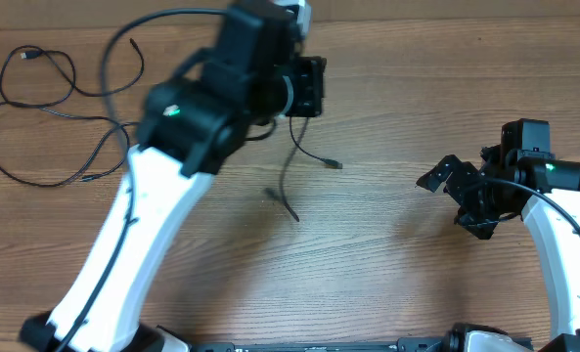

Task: Untangle cables

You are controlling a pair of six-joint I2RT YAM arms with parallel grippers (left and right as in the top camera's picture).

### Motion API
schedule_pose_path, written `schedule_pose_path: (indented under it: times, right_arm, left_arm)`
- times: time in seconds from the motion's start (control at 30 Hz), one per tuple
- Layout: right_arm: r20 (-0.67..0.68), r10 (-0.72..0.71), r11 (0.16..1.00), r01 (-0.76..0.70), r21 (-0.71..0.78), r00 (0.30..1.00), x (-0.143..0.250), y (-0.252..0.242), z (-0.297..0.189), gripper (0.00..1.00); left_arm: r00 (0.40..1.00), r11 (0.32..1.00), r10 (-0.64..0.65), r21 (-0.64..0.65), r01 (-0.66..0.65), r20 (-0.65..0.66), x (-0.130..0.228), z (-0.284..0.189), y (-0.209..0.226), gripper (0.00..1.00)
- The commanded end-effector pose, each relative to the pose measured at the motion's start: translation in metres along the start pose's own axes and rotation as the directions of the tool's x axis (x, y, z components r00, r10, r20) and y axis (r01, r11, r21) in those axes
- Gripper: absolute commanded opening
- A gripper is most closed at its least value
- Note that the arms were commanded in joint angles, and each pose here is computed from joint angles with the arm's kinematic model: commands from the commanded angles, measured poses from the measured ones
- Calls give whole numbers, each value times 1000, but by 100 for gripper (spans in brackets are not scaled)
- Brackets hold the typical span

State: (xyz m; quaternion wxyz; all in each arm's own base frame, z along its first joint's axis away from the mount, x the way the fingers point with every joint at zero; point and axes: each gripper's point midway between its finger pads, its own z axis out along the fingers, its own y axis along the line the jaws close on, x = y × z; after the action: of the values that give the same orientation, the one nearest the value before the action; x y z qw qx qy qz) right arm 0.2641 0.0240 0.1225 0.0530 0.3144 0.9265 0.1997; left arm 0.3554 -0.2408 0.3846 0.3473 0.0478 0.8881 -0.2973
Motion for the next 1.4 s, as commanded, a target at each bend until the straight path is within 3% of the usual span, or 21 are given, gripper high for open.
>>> schedule_pose_path:
  times: [0.0,0.3,0.5,0.6,0.77,0.87,0.97,1.1,1.37]
  right_arm:
    - [1,-4,1000,4,3,1000,0,-2,1,100]
    - [2,-4,1000,4,3,1000,0,-2,1,100]
    - [1,-4,1000,4,3,1000,0,-2,1,100]
    - [2,-4,1000,4,3,1000,0,-2,1,100]
    - [1,-4,1000,4,3,1000,0,-2,1,100]
    - [1,-4,1000,4,3,1000,0,-2,1,100]
    - [1,-4,1000,4,3,1000,0,-2,1,100]
    - [1,-4,1000,4,3,1000,0,-2,1,100]
    - [1,-4,1000,4,3,1000,0,-2,1,100]
  left_arm:
    - [999,997,39,65,-41,36,-4,-38,-10,4]
    - [994,982,-111,-150,114,22,7,-69,53,4]
    - [995,982,49,-176,-63,-86,22,-60,64,7]
    - [976,975,128,-158,-156,-176,36,-39,60,17]
    - [948,972,160,-125,-200,-275,52,17,51,38]
    - [935,967,174,-124,-221,-309,58,60,52,64]
    - [908,942,240,-143,-303,-344,62,107,67,79]
    - [821,890,372,-83,-448,-433,82,157,87,90]
    - [537,790,525,142,-596,-660,162,206,129,96]
